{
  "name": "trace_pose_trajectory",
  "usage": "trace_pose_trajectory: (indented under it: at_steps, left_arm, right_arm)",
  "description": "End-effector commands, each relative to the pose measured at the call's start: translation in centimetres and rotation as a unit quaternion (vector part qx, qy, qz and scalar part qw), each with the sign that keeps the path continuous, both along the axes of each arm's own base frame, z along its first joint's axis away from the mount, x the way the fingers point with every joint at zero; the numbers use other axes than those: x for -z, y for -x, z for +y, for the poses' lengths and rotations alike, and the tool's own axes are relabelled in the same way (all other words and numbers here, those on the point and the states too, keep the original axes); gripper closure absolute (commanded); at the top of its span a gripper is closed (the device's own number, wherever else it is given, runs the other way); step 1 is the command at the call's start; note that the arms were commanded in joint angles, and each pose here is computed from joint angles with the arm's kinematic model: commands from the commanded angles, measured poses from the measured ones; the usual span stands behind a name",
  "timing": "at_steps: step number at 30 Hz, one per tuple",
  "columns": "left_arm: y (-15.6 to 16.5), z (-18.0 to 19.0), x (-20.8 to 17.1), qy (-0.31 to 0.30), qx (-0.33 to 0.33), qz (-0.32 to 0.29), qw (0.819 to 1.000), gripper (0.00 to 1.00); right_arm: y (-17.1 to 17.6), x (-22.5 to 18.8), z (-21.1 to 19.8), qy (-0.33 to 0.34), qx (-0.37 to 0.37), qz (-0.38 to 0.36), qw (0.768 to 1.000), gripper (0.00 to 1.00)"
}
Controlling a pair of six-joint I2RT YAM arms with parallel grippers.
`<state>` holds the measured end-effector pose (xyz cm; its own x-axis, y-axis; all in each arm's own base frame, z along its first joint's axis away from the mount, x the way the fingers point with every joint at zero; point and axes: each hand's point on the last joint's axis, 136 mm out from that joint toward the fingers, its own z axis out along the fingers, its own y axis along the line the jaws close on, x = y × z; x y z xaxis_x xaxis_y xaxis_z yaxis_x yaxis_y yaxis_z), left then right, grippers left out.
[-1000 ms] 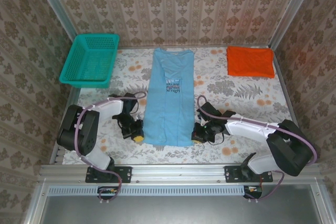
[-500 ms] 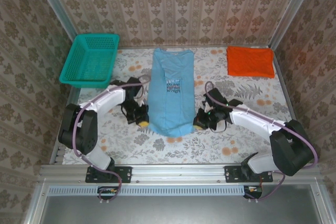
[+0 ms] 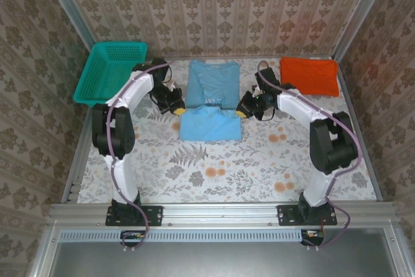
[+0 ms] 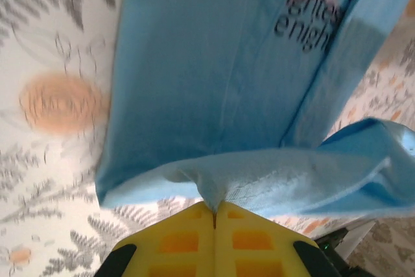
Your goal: Fold and stack the t-shirts
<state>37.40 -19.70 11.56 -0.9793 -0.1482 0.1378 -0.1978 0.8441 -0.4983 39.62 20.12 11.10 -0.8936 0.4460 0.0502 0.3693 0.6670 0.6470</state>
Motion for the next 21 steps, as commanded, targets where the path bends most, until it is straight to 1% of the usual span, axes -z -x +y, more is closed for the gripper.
trace_pose_trajectory:
  at_steps: [1,6,9,13,16,17,19,20,21]
  left_arm:
    - [-2.0,0.2,0.5,0.008,-0.020,0.019,1.000,1.00]
    - [-5.1,0.2,2.4,0.012,-0.035,0.029,0.999,1.00]
    - [-6.7,-0.3,3.0,0.029,-0.042,0.025,0.998,1.00]
    - [-7.9,-0.1,3.4,0.021,-0.043,0.022,0.999,1.00]
    - [-8.6,-0.1,3.8,0.026,-0.043,0.016,0.999,1.00]
    - [-8.8,0.2,4.0,0.021,-0.046,0.016,0.999,1.00]
    - [-9.0,0.4,4.2,0.023,-0.055,0.020,0.998,0.96]
    - [-9.1,0.5,4.0,0.023,-0.060,0.019,0.998,0.89]
    - [-9.2,0.7,3.7,0.019,-0.063,0.015,0.998,0.86]
  right_arm:
    - [-1.5,1.8,-0.5,-0.004,0.013,0.050,0.999,1.00]
    - [-4.7,4.0,-1.0,0.001,0.020,0.073,0.997,1.00]
    - [-6.0,4.8,-1.0,0.005,0.018,0.083,0.996,1.00]
    - [-7.3,4.9,-0.9,0.002,0.022,0.085,0.996,1.00]
    - [-8.0,5.4,-1.3,-0.002,0.036,0.095,0.995,1.00]
    - [-8.1,5.5,-1.4,-0.007,0.042,0.100,0.994,0.95]
    - [-8.5,5.6,-1.5,-0.017,0.052,0.105,0.993,0.83]
    - [-8.7,5.6,-1.7,-0.018,0.058,0.107,0.992,0.77]
    - [-8.8,5.3,-2.0,-0.016,0.062,0.105,0.992,0.73]
